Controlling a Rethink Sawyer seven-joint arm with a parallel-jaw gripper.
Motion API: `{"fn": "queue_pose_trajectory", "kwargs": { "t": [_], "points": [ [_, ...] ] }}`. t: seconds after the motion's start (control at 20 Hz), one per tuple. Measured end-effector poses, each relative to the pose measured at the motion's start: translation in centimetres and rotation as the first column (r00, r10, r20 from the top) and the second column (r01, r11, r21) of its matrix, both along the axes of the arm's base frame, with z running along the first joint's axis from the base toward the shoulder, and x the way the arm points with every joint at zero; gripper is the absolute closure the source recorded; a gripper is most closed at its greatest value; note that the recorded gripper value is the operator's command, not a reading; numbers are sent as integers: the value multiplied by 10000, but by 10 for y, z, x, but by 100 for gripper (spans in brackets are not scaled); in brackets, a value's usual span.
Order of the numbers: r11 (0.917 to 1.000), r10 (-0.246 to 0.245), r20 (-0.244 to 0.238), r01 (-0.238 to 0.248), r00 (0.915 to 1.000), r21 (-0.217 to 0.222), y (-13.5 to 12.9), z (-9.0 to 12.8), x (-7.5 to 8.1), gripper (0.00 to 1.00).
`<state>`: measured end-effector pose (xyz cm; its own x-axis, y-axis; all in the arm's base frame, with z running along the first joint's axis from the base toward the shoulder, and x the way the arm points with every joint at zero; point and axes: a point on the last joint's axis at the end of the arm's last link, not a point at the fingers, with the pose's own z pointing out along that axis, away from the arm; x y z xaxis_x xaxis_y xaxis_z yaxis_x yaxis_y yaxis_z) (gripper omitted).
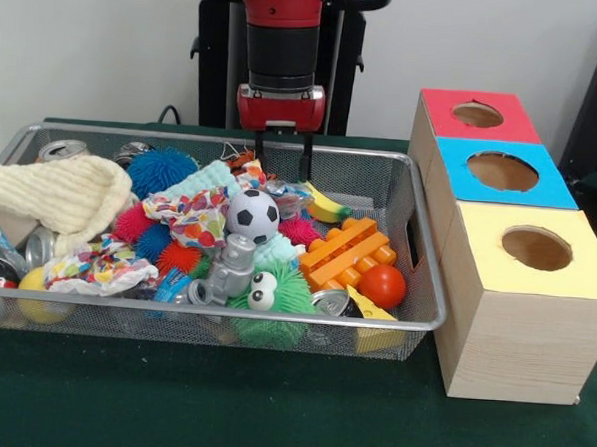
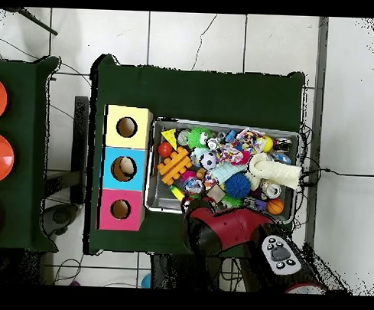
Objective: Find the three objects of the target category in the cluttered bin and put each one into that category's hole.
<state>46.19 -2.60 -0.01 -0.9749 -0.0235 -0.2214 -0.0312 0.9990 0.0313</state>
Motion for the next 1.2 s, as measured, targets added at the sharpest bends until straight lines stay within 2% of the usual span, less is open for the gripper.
{"fn": "queue_pose_trajectory", "kwargs": {
  "t": [0.15, 0.6, 0.8, 1.2],
  "points": [
    [10000, -10, -21, 10, 10000, 29, 0, 0, 1, 0],
    [9999, -111, -475, 105, 9988, -127, -6, 4, 4, 0],
    [9996, -149, -731, 131, 9972, -243, -9, 8, 11, 0],
    [9992, -174, -915, 140, 9957, -379, -12, 13, 24, 0]
  ]
}}
